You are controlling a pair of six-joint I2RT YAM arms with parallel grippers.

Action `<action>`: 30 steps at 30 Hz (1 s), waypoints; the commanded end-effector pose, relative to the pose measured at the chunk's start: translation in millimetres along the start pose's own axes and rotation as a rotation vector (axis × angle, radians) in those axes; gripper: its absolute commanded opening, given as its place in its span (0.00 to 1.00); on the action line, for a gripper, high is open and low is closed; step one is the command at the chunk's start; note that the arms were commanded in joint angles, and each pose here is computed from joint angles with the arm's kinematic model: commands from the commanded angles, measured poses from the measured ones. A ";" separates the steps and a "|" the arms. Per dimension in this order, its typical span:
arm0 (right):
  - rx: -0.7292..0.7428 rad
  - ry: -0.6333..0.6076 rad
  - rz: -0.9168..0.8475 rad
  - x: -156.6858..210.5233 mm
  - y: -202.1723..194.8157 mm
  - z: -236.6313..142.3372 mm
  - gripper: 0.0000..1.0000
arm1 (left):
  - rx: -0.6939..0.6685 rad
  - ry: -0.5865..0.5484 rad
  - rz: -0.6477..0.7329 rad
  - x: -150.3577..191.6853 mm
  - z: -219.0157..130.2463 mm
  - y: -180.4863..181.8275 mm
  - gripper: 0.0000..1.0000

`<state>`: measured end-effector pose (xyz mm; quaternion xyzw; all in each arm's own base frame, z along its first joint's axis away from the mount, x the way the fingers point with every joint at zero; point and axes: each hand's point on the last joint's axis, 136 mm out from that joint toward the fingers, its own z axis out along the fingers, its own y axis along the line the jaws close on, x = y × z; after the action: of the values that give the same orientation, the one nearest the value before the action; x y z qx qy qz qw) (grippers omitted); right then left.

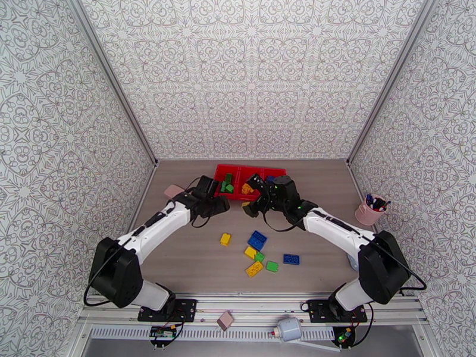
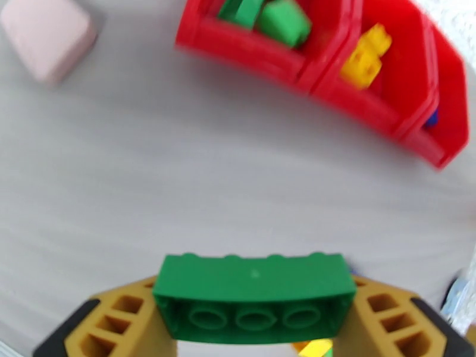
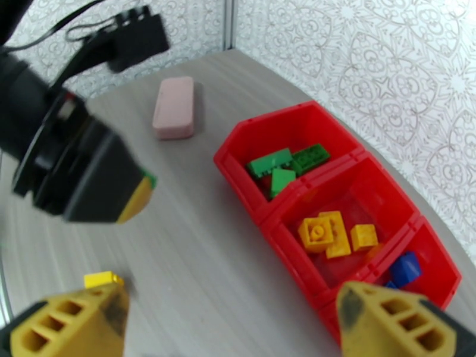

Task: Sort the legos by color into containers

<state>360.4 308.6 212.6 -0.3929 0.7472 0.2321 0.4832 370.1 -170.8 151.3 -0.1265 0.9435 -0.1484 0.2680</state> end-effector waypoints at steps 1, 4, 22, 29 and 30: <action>-0.012 -0.030 -0.003 -6.7 2.6 -7.1 0.96 | 0.037 -0.078 0.058 -36.3 13.1 -18.2 0.58; -0.013 -0.040 0.005 -8.3 2.6 -7.2 0.96 | 0.012 -0.099 0.075 -57.5 30.1 -20.9 0.59; -0.012 -0.075 0.039 -9.3 2.3 -5.5 0.96 | -0.083 -0.116 0.140 -130.4 128.4 -23.4 0.62; 0.024 -0.055 0.051 -4.4 -1.9 -9.9 0.96 | -0.072 -0.151 0.147 -135.2 105.8 -24.8 0.80; 0.030 -0.049 0.056 -2.8 -2.6 -10.4 0.96 | -0.067 -0.161 0.152 -135.4 100.7 -26.2 0.82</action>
<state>360.4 309.5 219.7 -0.3715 0.7397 0.2498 0.5025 546.0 -182.3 111.2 -0.0772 0.9381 -0.0879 0.3260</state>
